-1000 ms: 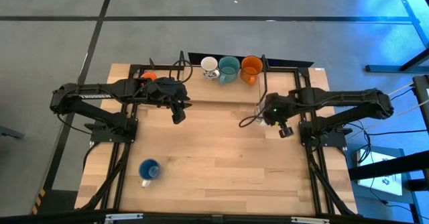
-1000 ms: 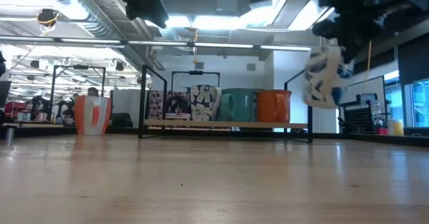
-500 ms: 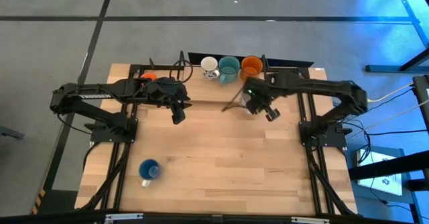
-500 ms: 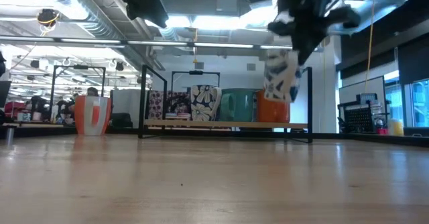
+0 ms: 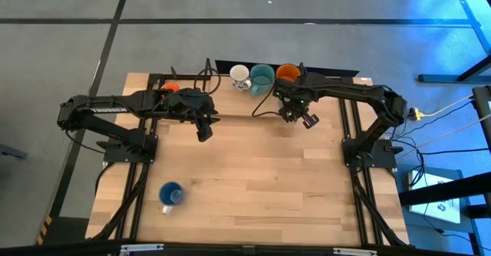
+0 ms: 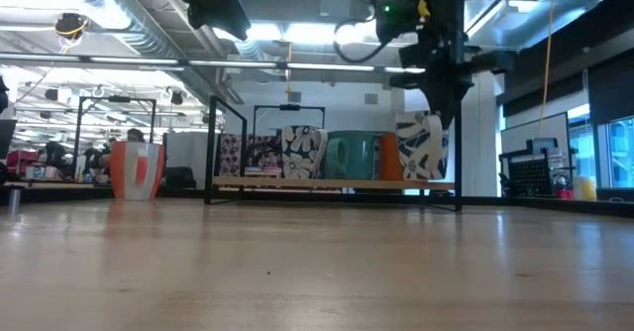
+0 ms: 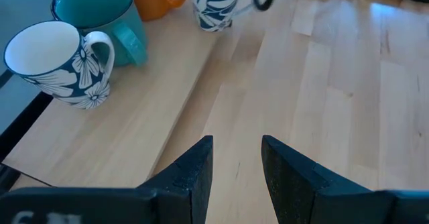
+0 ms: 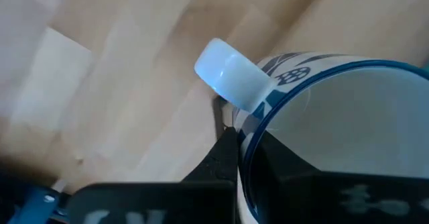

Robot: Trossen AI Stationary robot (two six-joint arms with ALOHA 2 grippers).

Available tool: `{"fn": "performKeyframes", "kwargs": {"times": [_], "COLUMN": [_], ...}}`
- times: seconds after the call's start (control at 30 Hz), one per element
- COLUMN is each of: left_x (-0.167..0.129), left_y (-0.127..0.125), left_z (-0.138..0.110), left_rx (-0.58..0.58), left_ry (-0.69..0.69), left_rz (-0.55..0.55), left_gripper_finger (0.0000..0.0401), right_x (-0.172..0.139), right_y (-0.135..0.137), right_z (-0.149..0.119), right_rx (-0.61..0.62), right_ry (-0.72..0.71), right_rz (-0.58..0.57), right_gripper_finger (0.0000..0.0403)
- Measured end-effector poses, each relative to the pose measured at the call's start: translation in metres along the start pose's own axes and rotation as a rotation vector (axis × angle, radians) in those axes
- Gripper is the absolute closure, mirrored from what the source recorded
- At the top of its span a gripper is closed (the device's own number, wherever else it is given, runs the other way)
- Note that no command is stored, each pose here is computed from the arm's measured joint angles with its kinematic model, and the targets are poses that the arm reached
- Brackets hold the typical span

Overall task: Place coffee mugs
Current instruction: Put the blue-white mug on the shelf

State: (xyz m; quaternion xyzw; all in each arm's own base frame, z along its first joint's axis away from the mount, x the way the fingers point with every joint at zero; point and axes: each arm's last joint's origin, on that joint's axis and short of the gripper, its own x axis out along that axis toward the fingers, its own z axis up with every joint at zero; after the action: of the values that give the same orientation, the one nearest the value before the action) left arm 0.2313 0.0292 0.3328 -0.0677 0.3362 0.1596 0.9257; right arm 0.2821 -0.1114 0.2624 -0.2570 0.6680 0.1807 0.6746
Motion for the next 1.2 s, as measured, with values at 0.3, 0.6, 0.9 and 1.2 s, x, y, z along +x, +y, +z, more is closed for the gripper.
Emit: {"fn": "performKeyframes", "kwargs": {"times": [0.3, 0.6, 0.9, 1.2], "left_x": [0.000, 0.000, 0.000, 0.000], "left_y": [-0.001, -0.001, -0.001, -0.001], "left_z": [0.003, 0.003, 0.003, 0.004], "left_rx": [0.015, 0.023, 0.045, 0.044], "left_ry": [-0.034, -0.033, -0.034, -0.037], "left_rz": [-0.006, -0.017, -0.028, -0.029], "left_gripper_finger": [0.0280, 0.0280, 0.0280, 0.0280], "right_x": [0.002, 0.002, 0.002, -0.012], "right_y": [-0.005, -0.008, -0.009, -0.011], "right_z": [-0.003, -0.007, -0.006, -0.009], "right_rx": [0.018, 0.037, 0.038, 0.136], "right_ry": [0.007, 0.054, 0.071, 0.137], "right_rz": [-0.017, -0.054, -0.077, -0.129], "right_gripper_finger": [0.0384, 0.0376, 0.0310, 0.0250]}}
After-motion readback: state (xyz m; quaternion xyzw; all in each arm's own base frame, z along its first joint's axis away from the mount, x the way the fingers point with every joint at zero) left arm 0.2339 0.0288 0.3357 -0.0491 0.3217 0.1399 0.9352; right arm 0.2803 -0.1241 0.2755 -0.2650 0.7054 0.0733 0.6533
